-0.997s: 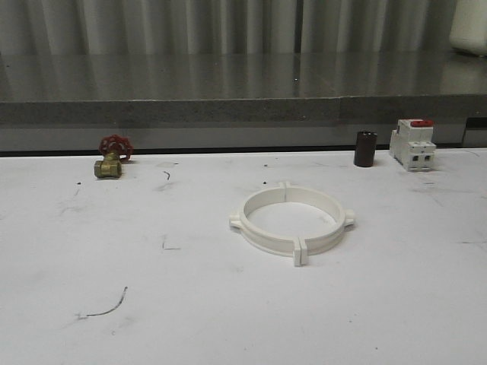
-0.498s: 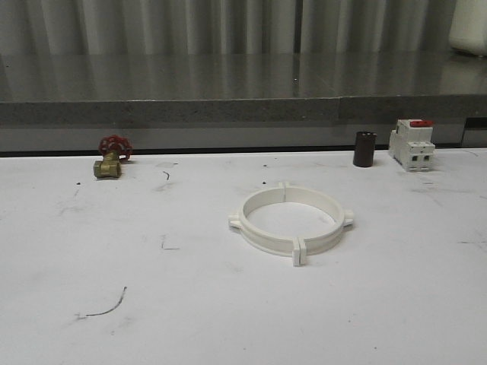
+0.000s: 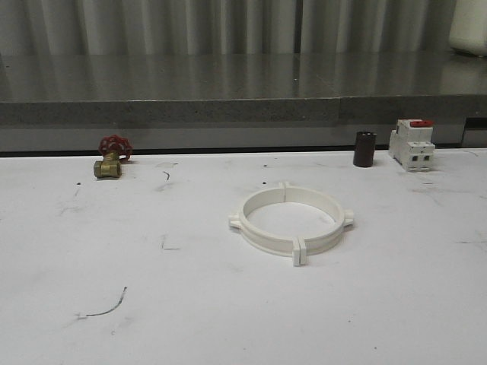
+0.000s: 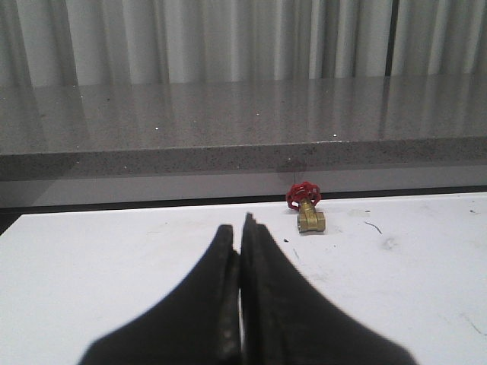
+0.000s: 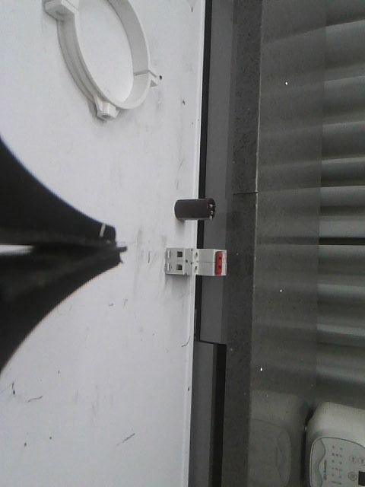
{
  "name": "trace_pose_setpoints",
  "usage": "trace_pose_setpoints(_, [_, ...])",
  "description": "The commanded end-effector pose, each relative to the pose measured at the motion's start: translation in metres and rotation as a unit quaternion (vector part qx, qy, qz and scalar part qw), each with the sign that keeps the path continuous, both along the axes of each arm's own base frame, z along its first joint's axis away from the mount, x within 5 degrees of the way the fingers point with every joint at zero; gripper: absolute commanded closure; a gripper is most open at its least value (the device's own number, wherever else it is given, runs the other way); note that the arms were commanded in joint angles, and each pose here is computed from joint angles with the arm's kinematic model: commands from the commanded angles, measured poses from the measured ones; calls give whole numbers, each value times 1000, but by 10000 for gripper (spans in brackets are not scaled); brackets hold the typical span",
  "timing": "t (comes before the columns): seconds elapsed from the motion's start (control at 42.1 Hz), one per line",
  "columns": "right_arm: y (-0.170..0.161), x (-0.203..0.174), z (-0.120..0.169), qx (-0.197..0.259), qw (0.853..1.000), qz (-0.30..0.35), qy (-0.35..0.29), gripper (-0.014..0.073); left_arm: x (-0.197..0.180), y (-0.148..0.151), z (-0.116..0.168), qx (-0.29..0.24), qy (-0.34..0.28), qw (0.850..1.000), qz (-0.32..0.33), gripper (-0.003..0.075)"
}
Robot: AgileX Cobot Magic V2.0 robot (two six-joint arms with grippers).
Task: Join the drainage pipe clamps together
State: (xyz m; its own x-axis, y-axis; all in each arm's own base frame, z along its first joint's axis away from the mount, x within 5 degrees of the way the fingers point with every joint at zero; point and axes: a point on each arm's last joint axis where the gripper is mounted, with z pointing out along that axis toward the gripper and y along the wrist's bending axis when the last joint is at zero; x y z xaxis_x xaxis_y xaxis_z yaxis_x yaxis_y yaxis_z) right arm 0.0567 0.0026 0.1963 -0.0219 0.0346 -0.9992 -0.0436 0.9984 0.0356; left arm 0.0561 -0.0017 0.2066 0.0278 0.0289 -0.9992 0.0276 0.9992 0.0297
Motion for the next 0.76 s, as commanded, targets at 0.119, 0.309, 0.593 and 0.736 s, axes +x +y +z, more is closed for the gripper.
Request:
trace_pose_setpoints(0.119, [-2, -2, 10, 6, 998, -16, -55, 664, 0, 0, 0, -6, -34, 999, 2, 741])
trace_pose_setpoints(0.309, [-2, -2, 10, 6, 998, -16, -55, 664, 0, 0, 0, -6, -34, 999, 2, 741])
trace_pose_setpoints(0.593, [-2, -2, 10, 6, 998, -16, -55, 664, 0, 0, 0, -6, -34, 999, 2, 741])
trace_pose_setpoints(0.736, [-2, -2, 10, 6, 998, -16, -55, 664, 0, 0, 0, -6, -34, 999, 2, 741])
